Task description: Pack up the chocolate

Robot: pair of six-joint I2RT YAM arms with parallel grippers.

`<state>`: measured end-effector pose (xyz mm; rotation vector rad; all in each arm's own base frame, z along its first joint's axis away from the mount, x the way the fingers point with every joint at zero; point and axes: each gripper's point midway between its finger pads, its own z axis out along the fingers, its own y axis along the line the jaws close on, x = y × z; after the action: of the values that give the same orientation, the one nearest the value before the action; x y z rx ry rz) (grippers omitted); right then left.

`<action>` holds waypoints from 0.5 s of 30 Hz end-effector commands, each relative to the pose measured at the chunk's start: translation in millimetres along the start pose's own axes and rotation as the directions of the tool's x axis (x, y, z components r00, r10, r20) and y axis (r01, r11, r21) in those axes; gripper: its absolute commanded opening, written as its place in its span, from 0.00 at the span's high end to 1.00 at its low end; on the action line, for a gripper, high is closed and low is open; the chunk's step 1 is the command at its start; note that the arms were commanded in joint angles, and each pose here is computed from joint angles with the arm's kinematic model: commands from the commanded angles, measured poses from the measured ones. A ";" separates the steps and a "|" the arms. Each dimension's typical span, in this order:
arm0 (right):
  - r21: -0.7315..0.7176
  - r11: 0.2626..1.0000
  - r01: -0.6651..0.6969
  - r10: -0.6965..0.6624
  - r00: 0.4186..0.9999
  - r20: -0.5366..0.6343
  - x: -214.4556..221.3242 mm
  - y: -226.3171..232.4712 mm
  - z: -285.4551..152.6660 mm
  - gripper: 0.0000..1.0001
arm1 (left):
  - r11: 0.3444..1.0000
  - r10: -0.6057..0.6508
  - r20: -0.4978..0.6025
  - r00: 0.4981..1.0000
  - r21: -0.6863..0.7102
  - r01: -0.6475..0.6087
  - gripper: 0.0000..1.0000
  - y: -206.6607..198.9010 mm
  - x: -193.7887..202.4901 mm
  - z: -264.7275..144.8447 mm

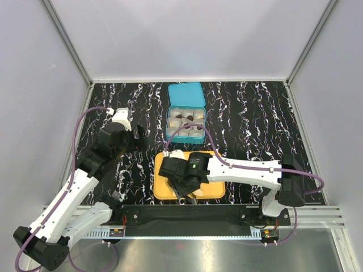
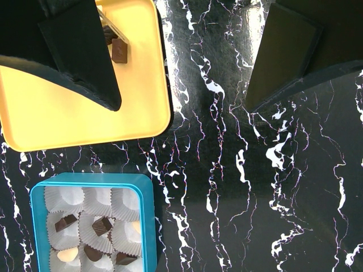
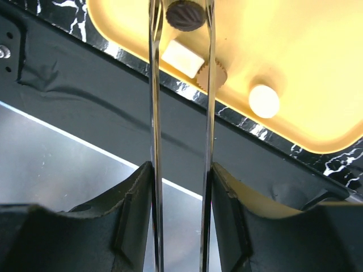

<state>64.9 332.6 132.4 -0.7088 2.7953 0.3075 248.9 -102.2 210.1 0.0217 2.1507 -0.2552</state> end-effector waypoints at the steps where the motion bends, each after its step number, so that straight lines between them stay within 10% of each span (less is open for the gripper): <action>1: 0.032 0.999 0.015 -0.018 0.997 0.069 -14.6 -1.1 -11.3 0.50 | 0.999 -0.021 0.096 0.995 0.028 0.018 0.01 -6.3 -29.2 -9.7; 15: -0.001 0.999 0.051 -0.051 0.995 0.080 -20.6 10.2 -4.6 0.49 | 0.999 -0.022 0.095 0.995 0.027 0.020 0.01 -6.0 -28.7 -9.4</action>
<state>73.9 330.2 132.8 -0.7348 2.7518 0.2516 248.4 -102.0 211.5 0.0209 2.1453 -0.2577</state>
